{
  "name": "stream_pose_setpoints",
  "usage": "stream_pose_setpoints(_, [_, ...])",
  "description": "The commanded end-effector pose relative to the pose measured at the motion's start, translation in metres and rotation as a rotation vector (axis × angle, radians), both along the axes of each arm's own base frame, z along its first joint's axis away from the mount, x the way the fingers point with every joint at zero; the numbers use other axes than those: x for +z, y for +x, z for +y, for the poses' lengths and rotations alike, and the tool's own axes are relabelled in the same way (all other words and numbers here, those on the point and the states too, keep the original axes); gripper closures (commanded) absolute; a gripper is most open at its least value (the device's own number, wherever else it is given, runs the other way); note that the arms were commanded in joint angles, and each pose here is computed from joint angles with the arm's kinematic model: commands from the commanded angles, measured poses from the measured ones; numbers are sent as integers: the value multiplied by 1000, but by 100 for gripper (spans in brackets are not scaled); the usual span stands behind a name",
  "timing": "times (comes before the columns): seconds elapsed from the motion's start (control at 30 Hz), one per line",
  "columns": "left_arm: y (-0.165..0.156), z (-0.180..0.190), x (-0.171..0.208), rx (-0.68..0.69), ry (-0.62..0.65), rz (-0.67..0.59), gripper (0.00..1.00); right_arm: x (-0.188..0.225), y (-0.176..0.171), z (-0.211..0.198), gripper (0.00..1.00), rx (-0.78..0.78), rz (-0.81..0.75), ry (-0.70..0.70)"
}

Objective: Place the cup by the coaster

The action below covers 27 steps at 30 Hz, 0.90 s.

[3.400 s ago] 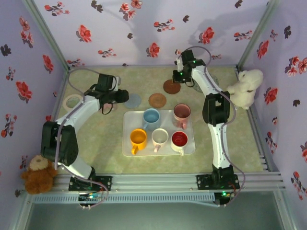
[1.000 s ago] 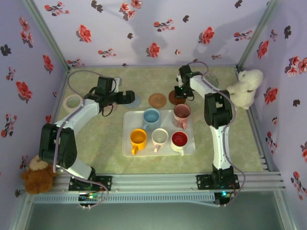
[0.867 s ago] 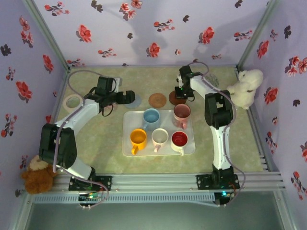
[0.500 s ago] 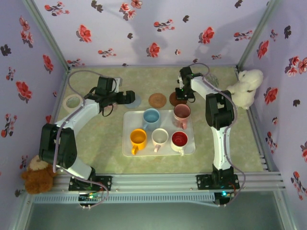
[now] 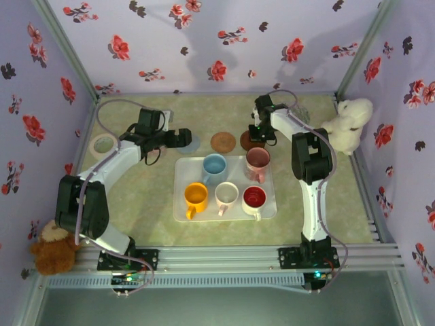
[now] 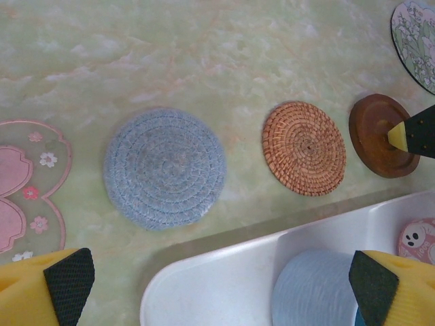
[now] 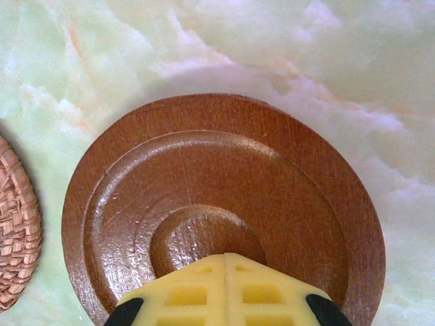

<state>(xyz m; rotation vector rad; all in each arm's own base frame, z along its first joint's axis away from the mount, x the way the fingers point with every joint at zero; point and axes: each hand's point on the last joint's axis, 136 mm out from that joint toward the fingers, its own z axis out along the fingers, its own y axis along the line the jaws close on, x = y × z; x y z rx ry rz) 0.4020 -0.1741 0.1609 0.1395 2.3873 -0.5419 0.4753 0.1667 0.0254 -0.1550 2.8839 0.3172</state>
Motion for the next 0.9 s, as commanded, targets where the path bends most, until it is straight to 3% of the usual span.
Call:
stream_pose_setpoints(0.0, [-3,-3,13,-15,-13,-35,1,9,-11,0,88,-8,22,-6])
stream_pose_setpoints(0.47, [-3,-4,23,-19,-16,-56,1,60,6,9,66,15,-75,44])
stream_pose_setpoints(0.7, [-3,-9,38,-52,-5,-104,1,84,12,-21,57,-19,-141,-32])
stream_pose_setpoints(0.87, [-1,-14,50,-99,21,-161,1,87,19,-59,44,-87,-159,-98])
